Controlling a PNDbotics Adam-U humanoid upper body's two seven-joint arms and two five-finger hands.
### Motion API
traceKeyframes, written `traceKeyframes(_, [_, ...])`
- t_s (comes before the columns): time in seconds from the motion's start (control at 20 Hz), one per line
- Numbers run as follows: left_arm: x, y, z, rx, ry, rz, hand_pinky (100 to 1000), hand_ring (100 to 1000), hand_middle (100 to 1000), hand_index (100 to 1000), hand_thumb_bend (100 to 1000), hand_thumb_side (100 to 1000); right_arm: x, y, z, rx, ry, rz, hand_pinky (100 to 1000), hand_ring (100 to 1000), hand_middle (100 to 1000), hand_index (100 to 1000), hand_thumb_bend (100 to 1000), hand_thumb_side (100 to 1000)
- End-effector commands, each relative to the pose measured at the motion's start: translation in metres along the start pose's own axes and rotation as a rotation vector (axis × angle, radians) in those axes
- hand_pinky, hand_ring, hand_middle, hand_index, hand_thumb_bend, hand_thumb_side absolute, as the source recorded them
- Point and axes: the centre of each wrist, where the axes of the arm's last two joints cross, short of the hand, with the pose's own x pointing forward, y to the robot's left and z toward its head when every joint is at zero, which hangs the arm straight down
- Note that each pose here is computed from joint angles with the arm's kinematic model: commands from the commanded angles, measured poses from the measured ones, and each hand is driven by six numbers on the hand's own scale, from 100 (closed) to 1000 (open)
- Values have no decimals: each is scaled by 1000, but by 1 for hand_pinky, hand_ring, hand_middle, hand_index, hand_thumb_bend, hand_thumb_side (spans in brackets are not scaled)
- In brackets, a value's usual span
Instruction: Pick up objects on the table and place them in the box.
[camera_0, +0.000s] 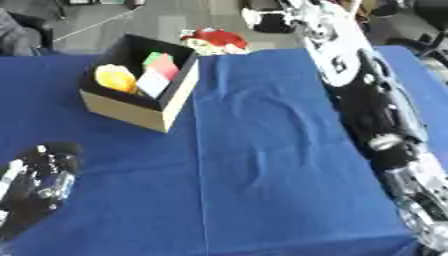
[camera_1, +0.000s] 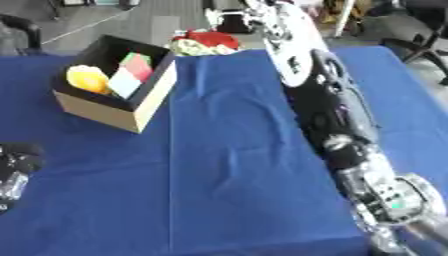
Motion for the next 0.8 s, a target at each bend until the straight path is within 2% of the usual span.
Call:
traceKeyframes(0.05, [6, 8, 0, 22, -14, -33, 739, 648, 653, 740, 100, 337, 8, -13, 30, -117, -21, -190, 850, 697, 710, 919, 100, 117])
traceKeyframes(0.25, [6, 10, 0, 33, -15, -38, 739, 648, 653, 746, 100, 337, -6, 18, 96, -150, 91, -426, 848, 684, 699, 917, 100, 191])
traceKeyframes(0.35, [6, 10, 1, 38, -12, -41, 739, 649, 655, 753, 100, 337, -8, 31, 120, -140, 116, -503, 847, 684, 701, 918, 100, 188])
traceKeyframes(0.55, [5, 8, 1, 43, -10, -34, 739, 652, 657, 767, 100, 345, -7, 60, 145, -132, 179, -627, 842, 672, 691, 916, 100, 226])
traceKeyframes(0.8, [2, 7, 2, 52, -2, -41, 739, 653, 658, 797, 100, 367, -5, 78, 157, -141, 242, -680, 834, 653, 669, 896, 100, 245])
